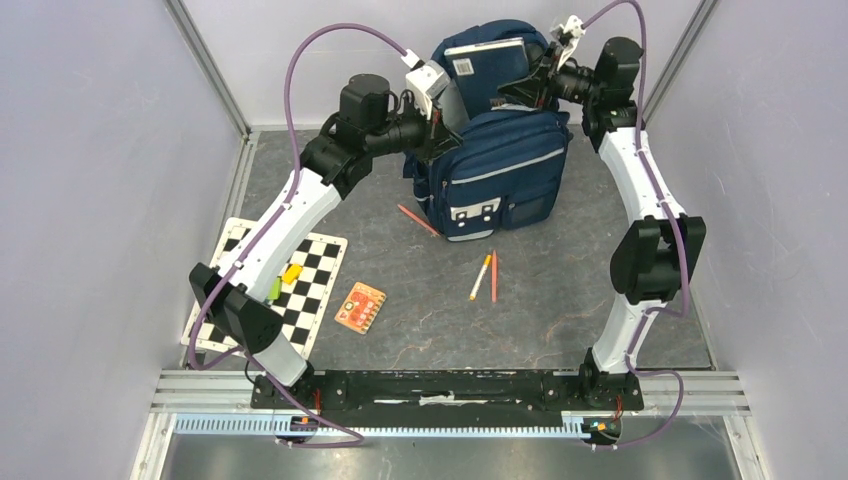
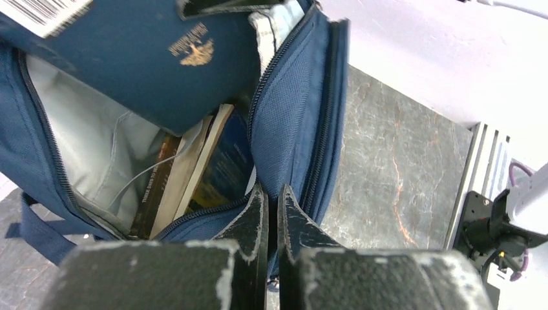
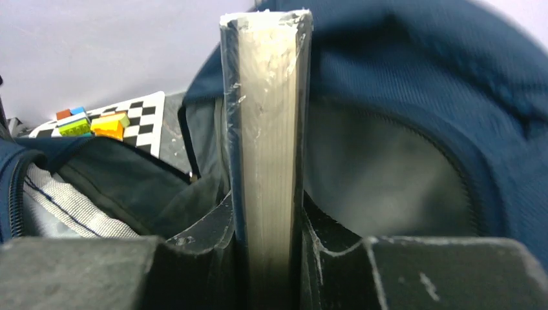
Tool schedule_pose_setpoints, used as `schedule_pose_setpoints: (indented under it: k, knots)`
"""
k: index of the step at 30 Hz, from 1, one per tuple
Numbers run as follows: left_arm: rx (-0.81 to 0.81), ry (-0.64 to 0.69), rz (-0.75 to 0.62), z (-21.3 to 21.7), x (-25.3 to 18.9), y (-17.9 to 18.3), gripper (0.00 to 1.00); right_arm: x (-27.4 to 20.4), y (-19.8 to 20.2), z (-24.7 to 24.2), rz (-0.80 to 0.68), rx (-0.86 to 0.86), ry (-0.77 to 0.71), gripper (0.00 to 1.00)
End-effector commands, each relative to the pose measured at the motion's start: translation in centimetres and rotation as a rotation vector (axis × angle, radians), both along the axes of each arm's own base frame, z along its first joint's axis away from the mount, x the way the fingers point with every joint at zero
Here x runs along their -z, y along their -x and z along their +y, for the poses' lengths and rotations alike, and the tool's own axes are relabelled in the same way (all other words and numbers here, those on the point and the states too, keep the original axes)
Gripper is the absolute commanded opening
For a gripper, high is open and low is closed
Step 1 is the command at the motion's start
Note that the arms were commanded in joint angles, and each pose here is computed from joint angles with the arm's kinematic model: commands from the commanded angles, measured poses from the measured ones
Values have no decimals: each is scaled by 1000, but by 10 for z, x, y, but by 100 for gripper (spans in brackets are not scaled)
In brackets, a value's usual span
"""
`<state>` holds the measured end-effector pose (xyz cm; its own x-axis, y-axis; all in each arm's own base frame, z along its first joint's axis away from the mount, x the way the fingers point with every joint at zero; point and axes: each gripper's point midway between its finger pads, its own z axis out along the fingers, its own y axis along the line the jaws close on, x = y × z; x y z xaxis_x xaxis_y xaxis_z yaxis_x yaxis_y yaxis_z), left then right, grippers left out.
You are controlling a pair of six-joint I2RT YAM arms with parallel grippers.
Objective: Pack the student bag
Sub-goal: Place the book in the student bag.
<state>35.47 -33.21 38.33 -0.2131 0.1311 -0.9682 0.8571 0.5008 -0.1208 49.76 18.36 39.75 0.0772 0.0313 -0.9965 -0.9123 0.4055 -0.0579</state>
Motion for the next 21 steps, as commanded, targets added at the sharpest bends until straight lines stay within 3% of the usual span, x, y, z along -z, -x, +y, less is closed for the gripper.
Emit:
schedule_pose_setpoints:
  k: [1, 5, 8, 9, 10, 16, 18, 20, 21]
  knots:
    - [-59, 162, -53, 9, -45, -9, 2, 4, -8, -28, -51, 114, 75, 0]
    - [-56, 163, -30, 10, -40, -12, 2, 11, 1, -29, -5, 105, 79, 4]
    - [-47, 160, -22, 9, -36, -11, 2, 12, 2, -36, 11, 148, 85, 30]
    - [-47, 159, -21, 9, -35, -11, 2, 11, 2, -37, 9, 164, 86, 45]
    - [-44, 159, -20, 9, -34, -11, 2, 9, 3, -38, 6, 173, 86, 55]
    - [-31, 160, -13, 7, -32, -9, 2, -18, 6, -44, -40, 238, 66, 87]
    - [-33, 160, -8, 7, -31, -10, 2, -30, 9, -46, -62, 260, 52, 90]
    - [-39, 165, 0, 7, -30, -10, 2, -44, 11, -61, -99, 298, 35, 99]
    - [-44, 168, 6, 7, -29, -11, 2, -51, 17, -59, -97, 288, 11, 98]
